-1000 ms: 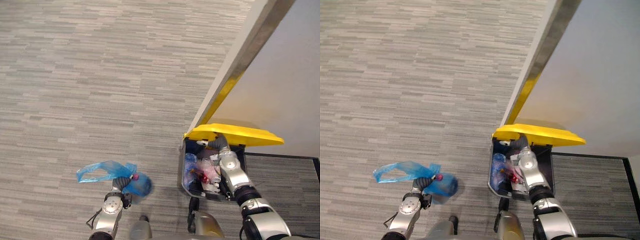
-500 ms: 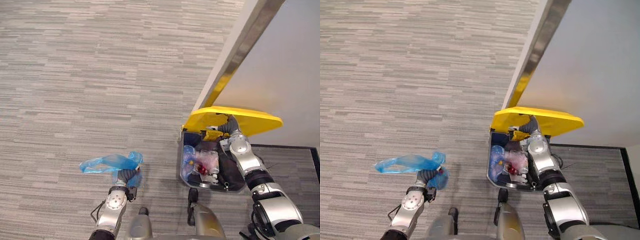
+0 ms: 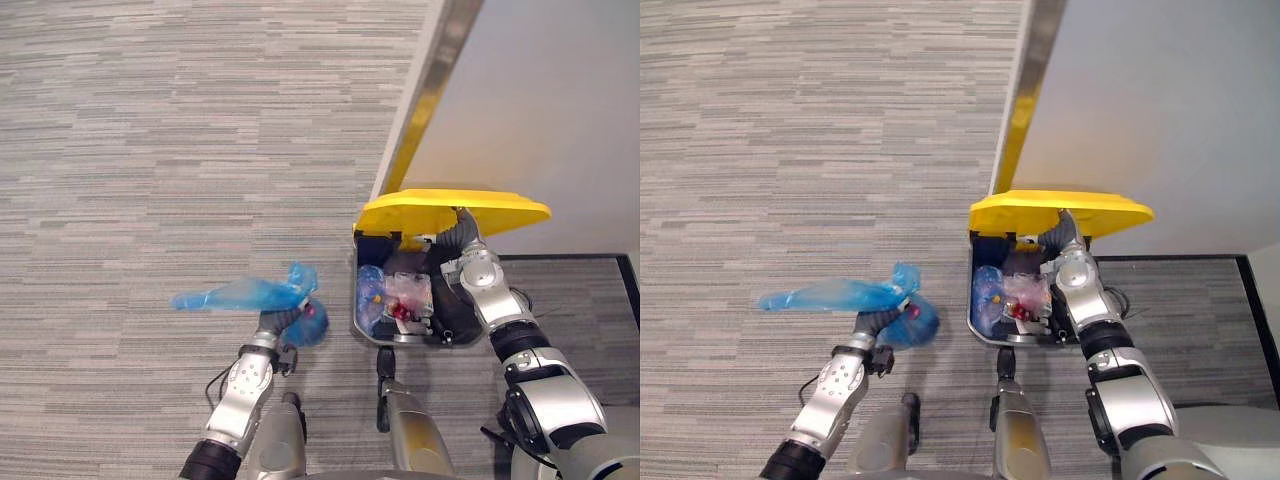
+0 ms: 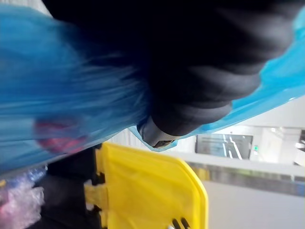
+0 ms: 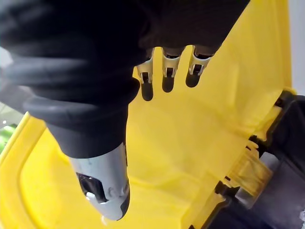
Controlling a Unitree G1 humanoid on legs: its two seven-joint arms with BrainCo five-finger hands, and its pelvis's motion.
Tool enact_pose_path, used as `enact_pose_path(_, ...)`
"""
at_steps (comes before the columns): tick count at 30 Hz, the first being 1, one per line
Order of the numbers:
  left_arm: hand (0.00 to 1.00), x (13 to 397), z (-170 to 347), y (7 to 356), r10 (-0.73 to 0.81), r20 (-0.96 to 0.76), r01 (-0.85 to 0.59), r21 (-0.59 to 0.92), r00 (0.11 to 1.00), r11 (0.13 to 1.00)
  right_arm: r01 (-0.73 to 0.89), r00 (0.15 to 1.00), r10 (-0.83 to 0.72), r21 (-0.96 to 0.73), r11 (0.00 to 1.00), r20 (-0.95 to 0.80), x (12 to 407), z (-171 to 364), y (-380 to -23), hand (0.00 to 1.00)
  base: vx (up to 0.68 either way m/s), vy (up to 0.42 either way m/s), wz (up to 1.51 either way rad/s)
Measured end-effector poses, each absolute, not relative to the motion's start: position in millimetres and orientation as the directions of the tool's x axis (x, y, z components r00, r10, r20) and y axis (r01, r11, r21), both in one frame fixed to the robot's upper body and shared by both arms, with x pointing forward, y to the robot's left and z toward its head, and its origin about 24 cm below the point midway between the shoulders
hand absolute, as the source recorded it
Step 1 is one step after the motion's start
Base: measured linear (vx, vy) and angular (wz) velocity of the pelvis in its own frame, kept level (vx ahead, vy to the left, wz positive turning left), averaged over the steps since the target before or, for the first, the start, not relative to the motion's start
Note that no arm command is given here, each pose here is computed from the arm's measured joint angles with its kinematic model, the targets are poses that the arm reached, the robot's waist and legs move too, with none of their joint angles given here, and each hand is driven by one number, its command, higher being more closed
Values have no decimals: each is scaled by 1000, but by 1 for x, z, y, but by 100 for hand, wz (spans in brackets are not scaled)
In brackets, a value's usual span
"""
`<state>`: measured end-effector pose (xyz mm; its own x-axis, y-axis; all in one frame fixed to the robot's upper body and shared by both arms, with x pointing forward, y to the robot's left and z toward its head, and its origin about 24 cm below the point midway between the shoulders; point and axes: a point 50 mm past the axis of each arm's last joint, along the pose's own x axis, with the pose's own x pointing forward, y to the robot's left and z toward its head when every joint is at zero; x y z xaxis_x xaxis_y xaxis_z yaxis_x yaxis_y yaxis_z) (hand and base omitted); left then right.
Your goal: Gather rubbish on tea table into small bin, then transfer packed bag to large trash can.
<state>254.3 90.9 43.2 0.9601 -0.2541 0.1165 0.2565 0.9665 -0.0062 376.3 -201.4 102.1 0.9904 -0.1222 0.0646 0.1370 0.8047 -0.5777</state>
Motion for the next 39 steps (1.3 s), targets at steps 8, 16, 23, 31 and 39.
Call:
enact_pose_path(8, 100, 274, 99, 39, -413, 319, 427, 25, 853, 904, 154, 988, -121, -581, 799, 95, 391, 125, -196, 0, -47, -27, -15)
enact_pose_path(16, 100, 297, 133, 19, -447, 399, 440, 116, 800, 890, 200, 975, -106, -562, 803, 196, 405, 169, -185, 0, -25, -4, 1)
enact_pose_path(23, 100, 325, 115, 21, -434, 276, 382, 221, 858, 897, 247, 951, -94, -541, 804, 295, 411, 208, -177, 0, -6, -6, -1)
enact_pose_path(31, 100, 344, 111, 9, -440, 182, 371, 316, 879, 873, 291, 899, -33, -540, 790, 437, 405, 248, -166, 0, -6, -13, -7)
enact_pose_path(39, 100, 346, 120, -5, -459, 190, 378, 346, 868, 859, 290, 815, 84, -529, 798, 574, 388, 278, -135, 0, 21, -23, -23)
